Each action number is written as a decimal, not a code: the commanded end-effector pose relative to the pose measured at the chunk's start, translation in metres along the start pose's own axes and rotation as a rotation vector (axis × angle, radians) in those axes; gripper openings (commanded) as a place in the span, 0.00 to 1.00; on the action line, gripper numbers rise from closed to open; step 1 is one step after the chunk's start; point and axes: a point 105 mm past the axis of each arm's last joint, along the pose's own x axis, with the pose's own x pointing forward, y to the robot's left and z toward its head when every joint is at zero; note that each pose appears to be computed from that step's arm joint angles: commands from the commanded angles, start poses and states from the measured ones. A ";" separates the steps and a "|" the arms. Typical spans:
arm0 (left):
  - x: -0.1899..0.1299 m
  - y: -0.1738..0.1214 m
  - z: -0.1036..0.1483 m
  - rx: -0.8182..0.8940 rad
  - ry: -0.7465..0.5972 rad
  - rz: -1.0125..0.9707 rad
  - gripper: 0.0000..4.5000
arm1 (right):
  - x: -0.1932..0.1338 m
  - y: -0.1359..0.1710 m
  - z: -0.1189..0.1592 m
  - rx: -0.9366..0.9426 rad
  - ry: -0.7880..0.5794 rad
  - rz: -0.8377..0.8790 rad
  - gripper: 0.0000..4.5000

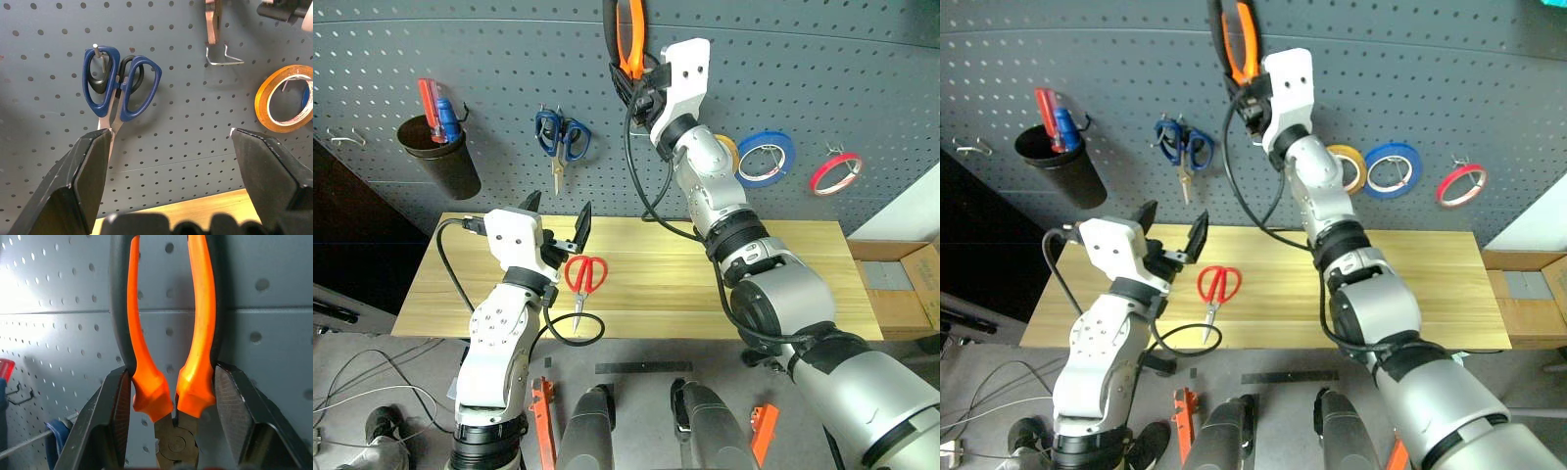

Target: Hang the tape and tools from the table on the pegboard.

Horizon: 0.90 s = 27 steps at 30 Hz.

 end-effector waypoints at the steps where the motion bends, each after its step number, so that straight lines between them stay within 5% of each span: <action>1: -0.003 -0.002 0.017 0.017 -0.065 -0.016 0.93 | 0.000 -0.013 0.020 -0.027 -0.076 -0.042 0.44; 24: -0.003 -0.002 0.014 0.014 -0.051 -0.035 0.93 | -0.026 -0.002 -0.013 -0.019 0.000 -0.026 0.44; 27: -0.002 -0.004 0.014 0.012 -0.052 -0.037 0.93 | -0.026 0.000 -0.012 -0.020 -0.004 -0.022 0.64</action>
